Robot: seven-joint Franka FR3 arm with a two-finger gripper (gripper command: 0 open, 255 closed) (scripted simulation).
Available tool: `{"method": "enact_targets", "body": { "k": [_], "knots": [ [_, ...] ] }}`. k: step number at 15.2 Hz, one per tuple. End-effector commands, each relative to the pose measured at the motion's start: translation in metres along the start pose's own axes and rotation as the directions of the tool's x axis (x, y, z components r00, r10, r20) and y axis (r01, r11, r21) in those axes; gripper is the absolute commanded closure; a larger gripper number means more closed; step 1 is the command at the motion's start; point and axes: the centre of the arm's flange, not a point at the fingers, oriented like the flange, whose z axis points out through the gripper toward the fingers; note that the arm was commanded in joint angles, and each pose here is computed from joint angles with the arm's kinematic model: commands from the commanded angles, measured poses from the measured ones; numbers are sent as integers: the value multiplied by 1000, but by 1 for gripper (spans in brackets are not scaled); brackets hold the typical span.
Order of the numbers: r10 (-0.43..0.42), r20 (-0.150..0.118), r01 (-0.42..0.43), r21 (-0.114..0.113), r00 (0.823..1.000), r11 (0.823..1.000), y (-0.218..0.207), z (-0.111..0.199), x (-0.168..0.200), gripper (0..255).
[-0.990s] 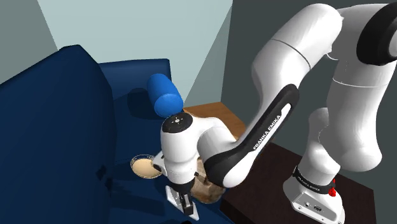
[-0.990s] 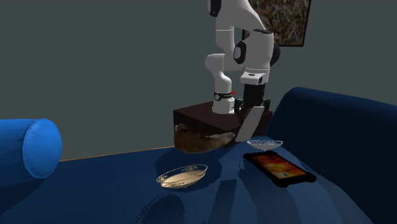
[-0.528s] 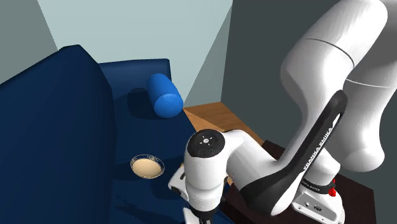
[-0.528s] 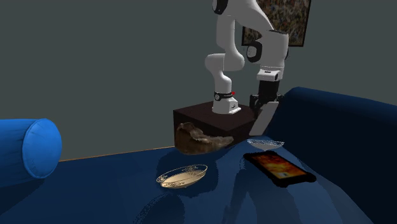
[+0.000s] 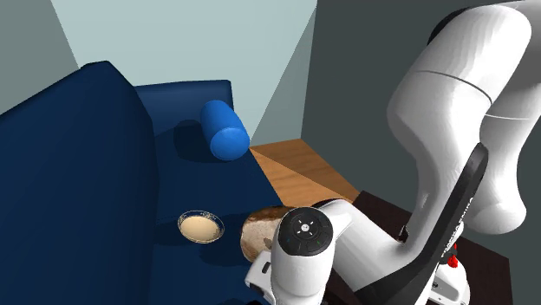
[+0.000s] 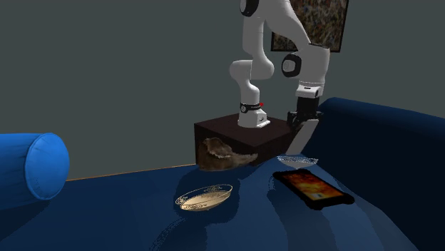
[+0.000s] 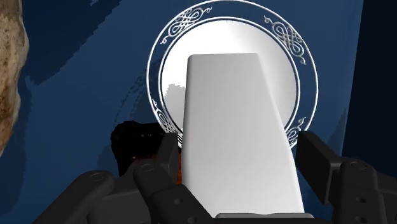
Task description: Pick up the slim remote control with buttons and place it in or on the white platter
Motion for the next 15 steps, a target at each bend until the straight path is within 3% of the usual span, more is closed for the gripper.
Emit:
{"method": "enact_targets", "body": {
  "k": [1,8,15],
  "knots": [
    [0,-1,0,0,1000,1000,-1,10,1,255],
    [0,-1,0,0,1000,1000,-2,47,2,255],
    [0,-1,0,0,1000,1000,-2,49,2,255]
  ]
}}
